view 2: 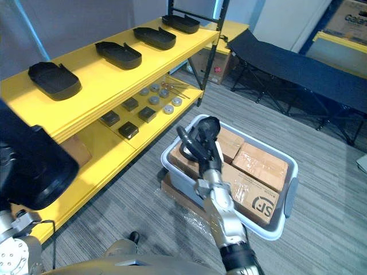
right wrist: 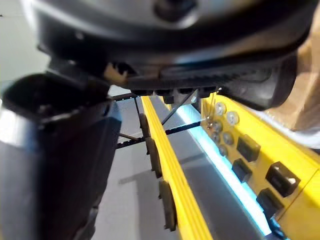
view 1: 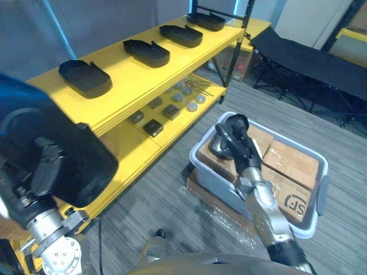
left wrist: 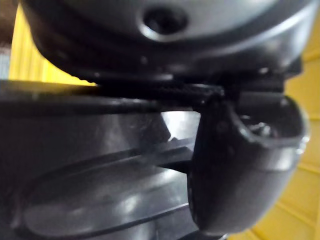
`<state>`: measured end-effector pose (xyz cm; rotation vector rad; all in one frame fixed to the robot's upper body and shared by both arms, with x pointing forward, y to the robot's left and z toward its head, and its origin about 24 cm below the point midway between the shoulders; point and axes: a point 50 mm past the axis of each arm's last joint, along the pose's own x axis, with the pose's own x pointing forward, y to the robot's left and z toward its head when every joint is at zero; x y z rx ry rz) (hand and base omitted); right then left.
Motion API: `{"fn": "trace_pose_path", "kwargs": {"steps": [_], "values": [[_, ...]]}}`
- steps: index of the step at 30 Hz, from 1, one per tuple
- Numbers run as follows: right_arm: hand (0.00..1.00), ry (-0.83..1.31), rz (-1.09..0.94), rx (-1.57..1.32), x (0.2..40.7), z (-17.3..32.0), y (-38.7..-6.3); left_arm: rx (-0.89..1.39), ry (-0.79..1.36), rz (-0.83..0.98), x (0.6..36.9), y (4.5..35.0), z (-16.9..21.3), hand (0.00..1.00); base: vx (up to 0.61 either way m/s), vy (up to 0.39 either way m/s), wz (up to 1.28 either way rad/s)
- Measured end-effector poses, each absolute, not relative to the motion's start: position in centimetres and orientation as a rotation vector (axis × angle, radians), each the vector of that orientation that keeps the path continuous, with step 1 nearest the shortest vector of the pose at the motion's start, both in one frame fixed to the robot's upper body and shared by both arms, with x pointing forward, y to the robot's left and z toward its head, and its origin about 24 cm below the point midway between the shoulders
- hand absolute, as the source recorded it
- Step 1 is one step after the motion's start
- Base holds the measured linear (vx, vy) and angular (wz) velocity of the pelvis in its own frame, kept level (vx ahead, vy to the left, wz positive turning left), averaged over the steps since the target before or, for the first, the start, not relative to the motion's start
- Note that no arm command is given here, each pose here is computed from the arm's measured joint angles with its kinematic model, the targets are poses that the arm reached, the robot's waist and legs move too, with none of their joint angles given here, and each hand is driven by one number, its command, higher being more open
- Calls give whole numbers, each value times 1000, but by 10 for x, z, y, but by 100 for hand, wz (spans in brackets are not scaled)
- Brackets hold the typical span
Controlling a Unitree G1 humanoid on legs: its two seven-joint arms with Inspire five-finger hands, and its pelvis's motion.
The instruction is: Walk over and take three plastic housings, then place them on the shelf
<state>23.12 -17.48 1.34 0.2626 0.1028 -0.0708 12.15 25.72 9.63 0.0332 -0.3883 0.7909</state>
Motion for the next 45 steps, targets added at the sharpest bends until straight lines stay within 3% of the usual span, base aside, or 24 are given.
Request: {"fn": "trace_pose_path", "kwargs": {"steps": [5, 10, 20, 27, 37, 45], "values": [[100, 150, -210, 256, 208, -1, -208, -19, -370, 738, 127, 250, 91, 0, -9, -68, 103], [100, 29, -270, 252, 200, 14, -219, -102, -293, 667, 136, 236, 73, 0, -55, -31, 115], [100, -79, -108, 303, 224, 32, -180, -90, -282, 703, 134, 240, 72, 0, -11, 55, -1], [100, -71, -104, 361, 224, 29, -167, -64, -303, 682, 137, 242, 76, 0, 77, 84, 30], [100, -163, -28, 331, 239, 46, -160, 6, -465, 576, 168, 237, 107, 0, 245, 101, 78], [100, -256, 55, 320, 237, 67, -157, -27, -447, 534, 177, 226, 102, 0, 262, -132, 70]]}}
